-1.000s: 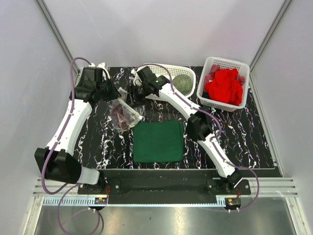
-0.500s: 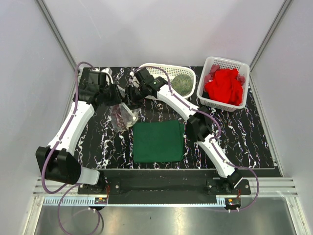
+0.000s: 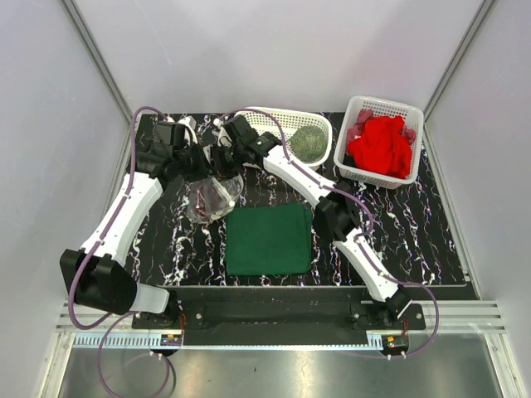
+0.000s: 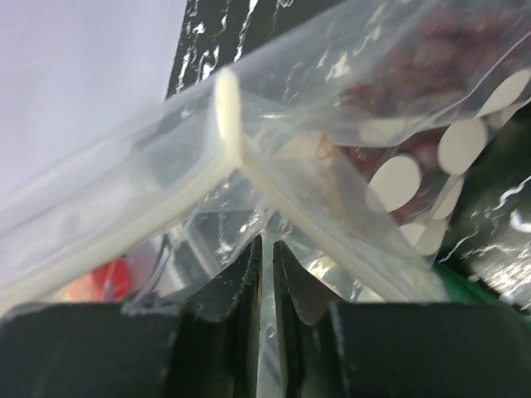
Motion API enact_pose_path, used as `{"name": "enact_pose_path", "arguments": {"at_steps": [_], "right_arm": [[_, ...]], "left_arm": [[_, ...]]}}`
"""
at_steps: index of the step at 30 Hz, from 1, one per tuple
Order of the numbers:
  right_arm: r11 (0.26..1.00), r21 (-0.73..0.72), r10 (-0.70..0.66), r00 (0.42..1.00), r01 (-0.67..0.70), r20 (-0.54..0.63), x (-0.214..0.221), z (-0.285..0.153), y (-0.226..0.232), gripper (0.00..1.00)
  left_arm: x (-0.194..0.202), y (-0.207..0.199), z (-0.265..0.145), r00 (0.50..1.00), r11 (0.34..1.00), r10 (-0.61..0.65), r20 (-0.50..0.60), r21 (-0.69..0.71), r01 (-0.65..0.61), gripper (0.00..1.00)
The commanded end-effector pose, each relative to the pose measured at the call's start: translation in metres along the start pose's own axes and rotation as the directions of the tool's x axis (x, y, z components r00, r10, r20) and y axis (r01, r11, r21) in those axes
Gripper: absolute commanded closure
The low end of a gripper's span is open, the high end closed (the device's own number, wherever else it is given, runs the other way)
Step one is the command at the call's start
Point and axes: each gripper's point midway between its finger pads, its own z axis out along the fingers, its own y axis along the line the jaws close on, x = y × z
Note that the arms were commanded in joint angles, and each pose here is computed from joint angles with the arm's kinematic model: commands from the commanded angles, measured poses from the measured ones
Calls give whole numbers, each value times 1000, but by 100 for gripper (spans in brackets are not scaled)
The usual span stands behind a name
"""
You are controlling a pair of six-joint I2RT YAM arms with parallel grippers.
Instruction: Open the zip-top bag and remove the fake food
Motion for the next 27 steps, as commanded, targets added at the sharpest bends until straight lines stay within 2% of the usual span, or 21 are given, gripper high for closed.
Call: {"name": "enact_pose_path", "arguments": {"at_steps": [1, 6, 8, 12, 16, 20, 23, 27], "right_arm": [[990, 82, -120, 989, 113, 92, -16, 9, -12, 83], [980, 193, -55, 996, 41, 72, -8, 7, -52, 87], [983, 184, -39, 998, 30, 42, 0, 9, -55, 87], [988, 155, -11, 1000, 14, -18, 16, 7, -51, 87], [993, 117, -18, 999, 21, -28, 18, 2, -40, 78], [998, 54, -38, 998, 40, -45, 20, 0, -11, 79], [999, -3, -51, 997, 51, -57, 25, 4, 8, 83], [999, -42, -11, 993, 6, -117, 39, 15, 8, 84]], "left_arm": [[-15, -19, -21, 998, 998, 8, 60, 60, -12, 100], [-23, -13, -30, 995, 999, 26, 99, 20, -28, 100], [-27, -11, -34, 992, 999, 31, 123, 6, -32, 100], [-35, -9, -40, 987, 999, 47, 157, -16, -45, 100], [-39, -16, -38, 987, 999, 42, 152, 11, -44, 100], [-31, -25, -27, 994, 998, 26, 104, 62, -33, 100], [-29, -24, -26, 994, 997, 31, 105, 64, -38, 100], [-27, -26, -24, 995, 996, 28, 93, 79, -35, 100]]}}
